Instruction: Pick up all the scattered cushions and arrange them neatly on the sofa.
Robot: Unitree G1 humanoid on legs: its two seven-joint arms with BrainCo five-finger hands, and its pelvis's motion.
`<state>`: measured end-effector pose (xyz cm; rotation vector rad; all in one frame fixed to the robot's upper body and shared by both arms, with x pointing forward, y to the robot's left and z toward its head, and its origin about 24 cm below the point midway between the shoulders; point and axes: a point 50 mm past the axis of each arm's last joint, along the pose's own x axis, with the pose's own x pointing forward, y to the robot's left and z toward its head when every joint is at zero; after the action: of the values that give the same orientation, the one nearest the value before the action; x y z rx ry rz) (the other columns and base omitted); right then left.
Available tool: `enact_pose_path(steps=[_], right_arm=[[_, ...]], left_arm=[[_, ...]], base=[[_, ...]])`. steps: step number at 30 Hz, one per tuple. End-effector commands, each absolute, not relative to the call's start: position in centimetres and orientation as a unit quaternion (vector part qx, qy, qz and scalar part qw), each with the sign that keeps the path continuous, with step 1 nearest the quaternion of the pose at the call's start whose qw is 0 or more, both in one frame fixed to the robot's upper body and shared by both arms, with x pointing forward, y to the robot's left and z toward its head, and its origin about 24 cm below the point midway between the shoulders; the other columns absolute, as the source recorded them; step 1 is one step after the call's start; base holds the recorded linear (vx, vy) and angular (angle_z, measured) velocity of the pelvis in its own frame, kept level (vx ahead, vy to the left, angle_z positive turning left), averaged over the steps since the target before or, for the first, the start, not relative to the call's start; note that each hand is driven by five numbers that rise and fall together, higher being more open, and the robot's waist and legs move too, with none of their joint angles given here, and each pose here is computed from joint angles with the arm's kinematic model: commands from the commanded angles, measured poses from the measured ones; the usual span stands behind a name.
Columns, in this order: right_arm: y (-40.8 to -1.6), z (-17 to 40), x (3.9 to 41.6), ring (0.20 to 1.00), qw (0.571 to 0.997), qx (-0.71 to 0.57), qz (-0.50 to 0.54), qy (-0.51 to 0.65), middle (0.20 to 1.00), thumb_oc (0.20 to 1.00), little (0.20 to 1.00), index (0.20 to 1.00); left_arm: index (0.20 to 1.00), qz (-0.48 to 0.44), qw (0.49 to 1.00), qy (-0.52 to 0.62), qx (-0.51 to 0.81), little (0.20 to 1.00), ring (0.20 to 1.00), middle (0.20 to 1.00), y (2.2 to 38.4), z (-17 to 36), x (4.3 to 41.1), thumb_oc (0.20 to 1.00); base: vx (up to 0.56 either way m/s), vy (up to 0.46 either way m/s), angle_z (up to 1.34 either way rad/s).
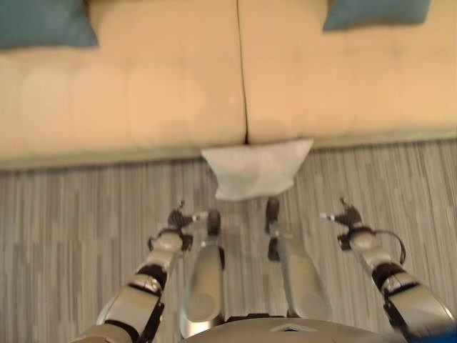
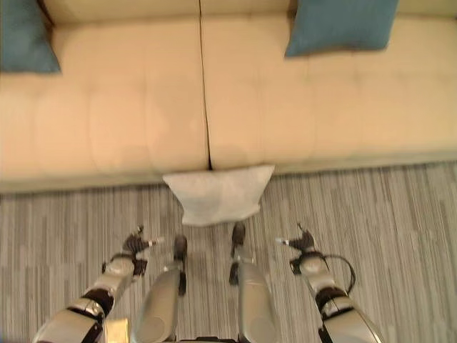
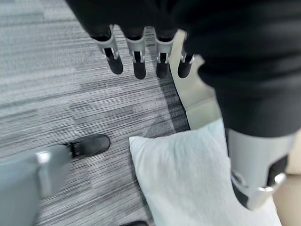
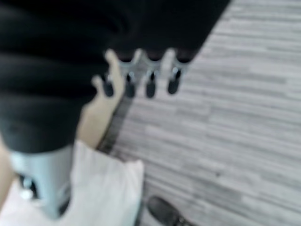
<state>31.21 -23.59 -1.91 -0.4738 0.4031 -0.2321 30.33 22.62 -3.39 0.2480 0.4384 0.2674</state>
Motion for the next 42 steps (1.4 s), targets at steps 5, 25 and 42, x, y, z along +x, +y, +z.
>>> enact_pose_path(steps=[5,25,42], right_arm=[[-26.1,4.4,33.8,1.000,0.950,-0.195,-0.236,0.064,1.000,1.000,1.000,1.000],[-25.7,15.6,38.6,1.000,0.943,-0.132,-0.291,-0.096,1.000,1.000,1.000,1.000],[-24.0,18.2,39.3,1.000,0.959,-0.115,-0.214,-0.146,1.000,1.000,1.000,1.000]], left_arm=[[1.000,0.200,0.970,0.114,0.082,1.000,1.000,1.000,22.7,1.1,33.4,1.000],[1.000,0.147,0.981,-0.084,0.094,1.000,1.000,1.000,18.7,15.4,40.5,1.000],[1.000,0.064,0.988,-0.114,0.080,1.000,1.000,1.000,13.9,16.1,40.4,1.000]], base=[[-0.04,-0.006,0.07],[0.03,0.008,-0.03],[0.01,-0.019,0.01]])
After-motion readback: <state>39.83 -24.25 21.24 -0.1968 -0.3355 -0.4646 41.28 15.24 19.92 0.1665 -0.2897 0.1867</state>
